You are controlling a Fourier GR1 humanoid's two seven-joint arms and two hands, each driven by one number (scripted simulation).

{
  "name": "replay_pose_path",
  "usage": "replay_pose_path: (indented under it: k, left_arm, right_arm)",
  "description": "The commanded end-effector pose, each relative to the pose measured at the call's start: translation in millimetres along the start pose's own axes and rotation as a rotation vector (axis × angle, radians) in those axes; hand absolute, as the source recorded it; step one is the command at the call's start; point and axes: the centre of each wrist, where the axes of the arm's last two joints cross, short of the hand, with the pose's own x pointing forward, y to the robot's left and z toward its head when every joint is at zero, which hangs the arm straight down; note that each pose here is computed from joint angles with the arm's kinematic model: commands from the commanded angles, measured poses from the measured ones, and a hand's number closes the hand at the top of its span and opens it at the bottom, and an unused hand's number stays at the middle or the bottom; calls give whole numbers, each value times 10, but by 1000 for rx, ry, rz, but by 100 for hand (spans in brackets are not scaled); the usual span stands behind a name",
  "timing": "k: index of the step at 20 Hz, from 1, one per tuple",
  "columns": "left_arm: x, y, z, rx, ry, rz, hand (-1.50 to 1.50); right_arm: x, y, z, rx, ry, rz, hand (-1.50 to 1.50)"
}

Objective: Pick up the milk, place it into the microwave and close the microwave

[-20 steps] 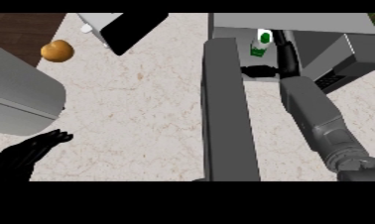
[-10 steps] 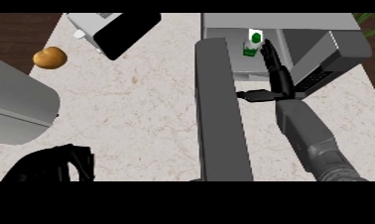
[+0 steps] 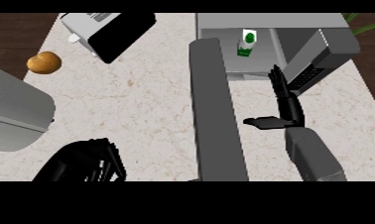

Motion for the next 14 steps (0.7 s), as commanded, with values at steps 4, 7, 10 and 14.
replay_pose_path:
  k: [4,7,10,14]
  left_arm:
    - [-111,-345,-426,-59,-5,-42,150]
    - [-234,-429,-699,-121,20,-48,150]
    - [-340,-553,-983,-173,6,-138,150]
    - [-619,-816,-1113,-243,95,-164,150]
  right_arm:
    - [4,-407,452,-28,-3,-7,-150]
    - [-1,-392,694,-32,-1,-6,-150]
    - [25,-270,814,-24,-9,-21,-150]
    - [92,-549,1239,-33,-26,-9,-150]
